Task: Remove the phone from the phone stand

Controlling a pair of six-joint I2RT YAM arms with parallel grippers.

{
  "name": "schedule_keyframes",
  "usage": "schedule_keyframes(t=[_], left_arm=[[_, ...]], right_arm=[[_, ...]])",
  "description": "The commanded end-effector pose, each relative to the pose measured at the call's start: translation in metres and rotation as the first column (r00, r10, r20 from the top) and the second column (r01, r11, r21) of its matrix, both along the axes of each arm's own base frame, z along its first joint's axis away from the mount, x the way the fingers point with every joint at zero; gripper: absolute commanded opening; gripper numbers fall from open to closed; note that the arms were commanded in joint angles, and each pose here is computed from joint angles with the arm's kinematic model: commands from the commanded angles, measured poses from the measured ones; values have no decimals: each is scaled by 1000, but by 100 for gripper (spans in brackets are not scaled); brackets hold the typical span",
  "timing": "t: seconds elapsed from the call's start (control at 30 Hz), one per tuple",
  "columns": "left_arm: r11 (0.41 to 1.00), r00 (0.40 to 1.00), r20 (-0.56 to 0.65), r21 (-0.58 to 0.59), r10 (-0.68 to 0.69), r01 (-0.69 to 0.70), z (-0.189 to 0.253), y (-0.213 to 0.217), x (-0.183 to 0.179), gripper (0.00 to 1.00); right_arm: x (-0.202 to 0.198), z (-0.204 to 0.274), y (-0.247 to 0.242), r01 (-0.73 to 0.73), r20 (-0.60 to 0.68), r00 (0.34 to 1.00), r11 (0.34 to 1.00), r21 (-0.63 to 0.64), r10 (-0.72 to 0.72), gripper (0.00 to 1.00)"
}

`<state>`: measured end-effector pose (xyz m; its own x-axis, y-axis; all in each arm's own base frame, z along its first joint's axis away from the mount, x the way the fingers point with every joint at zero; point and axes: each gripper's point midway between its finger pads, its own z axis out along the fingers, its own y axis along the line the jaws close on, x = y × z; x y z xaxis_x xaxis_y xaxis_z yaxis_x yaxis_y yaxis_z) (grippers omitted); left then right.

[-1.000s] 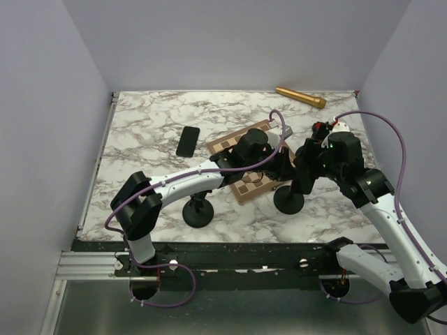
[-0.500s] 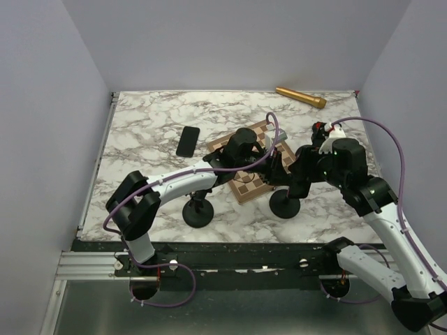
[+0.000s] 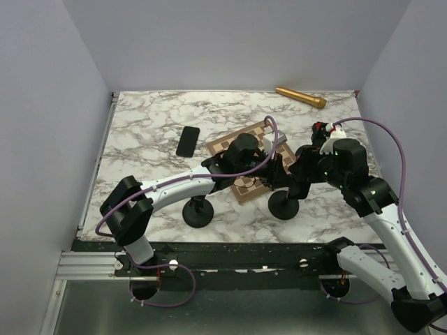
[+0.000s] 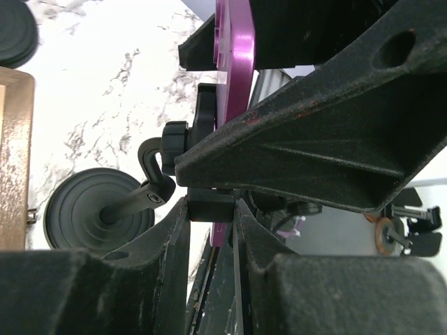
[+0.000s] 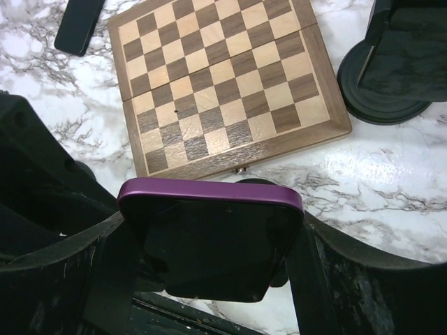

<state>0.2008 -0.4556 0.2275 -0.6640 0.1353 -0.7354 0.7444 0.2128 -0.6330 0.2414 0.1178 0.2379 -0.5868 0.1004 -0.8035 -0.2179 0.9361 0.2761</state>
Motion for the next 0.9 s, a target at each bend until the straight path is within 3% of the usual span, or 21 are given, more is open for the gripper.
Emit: schedule_keyframes(t=[0.0,0.27,0.4,0.5,0.8,0.87], left_arm=[[989,988,51,9,144,-144,7,3,14,34],[997,995,64,-29,78,-76,26,-11,12,57],[998,997,60,-44,47,-44,29,-17,10,56],[998,998,53,-58,37,-34,28,-17,6,49],[998,999,29,-46,34,-33,16,-16,2,52],[999,999,26,-35,37,-37,17,-19,4,43]], right_arm=[[11,26,8,21,78,997,995,94,-28,1],[9,25,6,18,74,997,997,73,-23,1],[11,26,7,19,77,997,997,74,-25,1],[11,28,7,17,82,996,997,75,-23,1],[13,27,8,20,77,997,997,77,-26,1],[16,25,3,49,79,995,997,62,-54,1]])
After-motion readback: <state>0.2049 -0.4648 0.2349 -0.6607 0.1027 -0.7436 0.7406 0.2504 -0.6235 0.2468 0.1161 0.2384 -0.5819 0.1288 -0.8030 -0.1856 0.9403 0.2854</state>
